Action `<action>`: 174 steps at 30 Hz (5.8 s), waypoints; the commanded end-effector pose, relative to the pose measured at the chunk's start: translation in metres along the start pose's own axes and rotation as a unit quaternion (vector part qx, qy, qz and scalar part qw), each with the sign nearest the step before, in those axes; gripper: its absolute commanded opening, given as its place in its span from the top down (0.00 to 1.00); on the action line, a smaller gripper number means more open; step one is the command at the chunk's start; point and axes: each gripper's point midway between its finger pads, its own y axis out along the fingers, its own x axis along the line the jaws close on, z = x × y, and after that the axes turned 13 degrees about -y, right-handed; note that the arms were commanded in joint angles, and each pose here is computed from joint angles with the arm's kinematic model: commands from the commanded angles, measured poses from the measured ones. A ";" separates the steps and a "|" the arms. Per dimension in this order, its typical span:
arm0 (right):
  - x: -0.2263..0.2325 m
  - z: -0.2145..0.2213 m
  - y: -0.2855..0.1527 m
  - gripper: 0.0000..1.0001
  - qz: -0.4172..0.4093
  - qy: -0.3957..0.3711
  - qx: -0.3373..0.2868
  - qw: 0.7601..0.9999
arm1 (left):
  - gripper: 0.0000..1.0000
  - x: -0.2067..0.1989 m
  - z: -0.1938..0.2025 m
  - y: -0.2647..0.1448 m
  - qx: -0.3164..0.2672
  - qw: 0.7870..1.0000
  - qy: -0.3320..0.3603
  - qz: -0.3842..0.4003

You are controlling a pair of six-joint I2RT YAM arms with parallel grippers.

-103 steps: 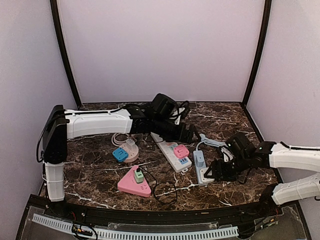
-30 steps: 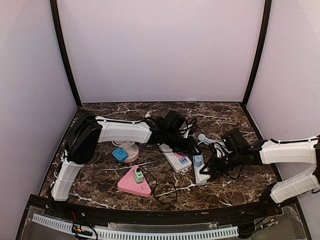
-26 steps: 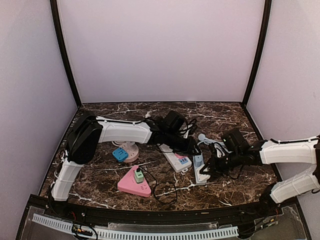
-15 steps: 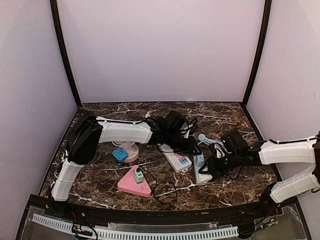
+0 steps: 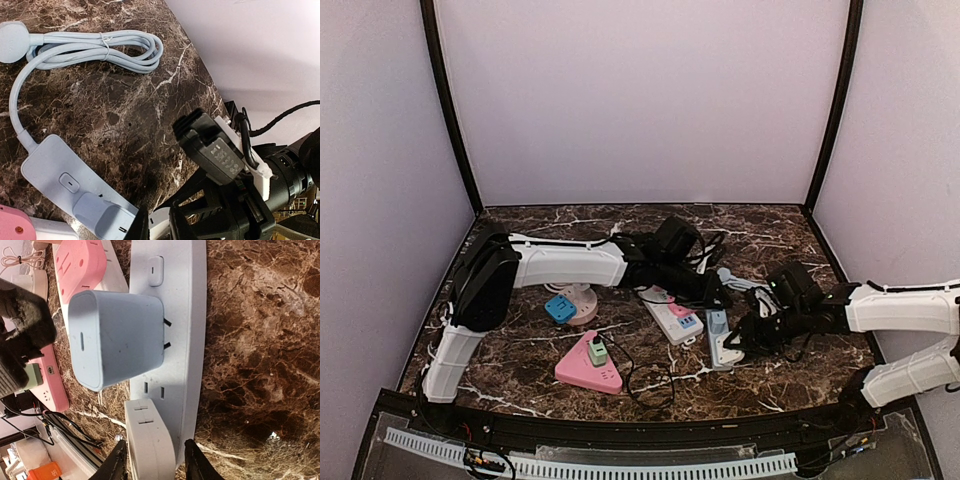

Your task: Pull the plug off the socket

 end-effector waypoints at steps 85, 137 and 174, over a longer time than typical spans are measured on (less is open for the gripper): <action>0.038 -0.035 -0.021 1.00 -0.103 0.011 -0.031 0.994 | 0.99 0.123 0.077 0.020 0.076 0.986 -0.047 -0.138; -0.038 -0.127 -0.126 1.00 0.200 0.010 -0.145 0.969 | 0.97 -0.002 0.007 -0.013 0.033 0.997 0.038 -0.061; -0.229 -0.226 -0.096 0.96 0.465 -0.009 0.011 0.885 | 0.92 -0.035 0.021 -0.126 -0.012 0.992 0.071 -0.102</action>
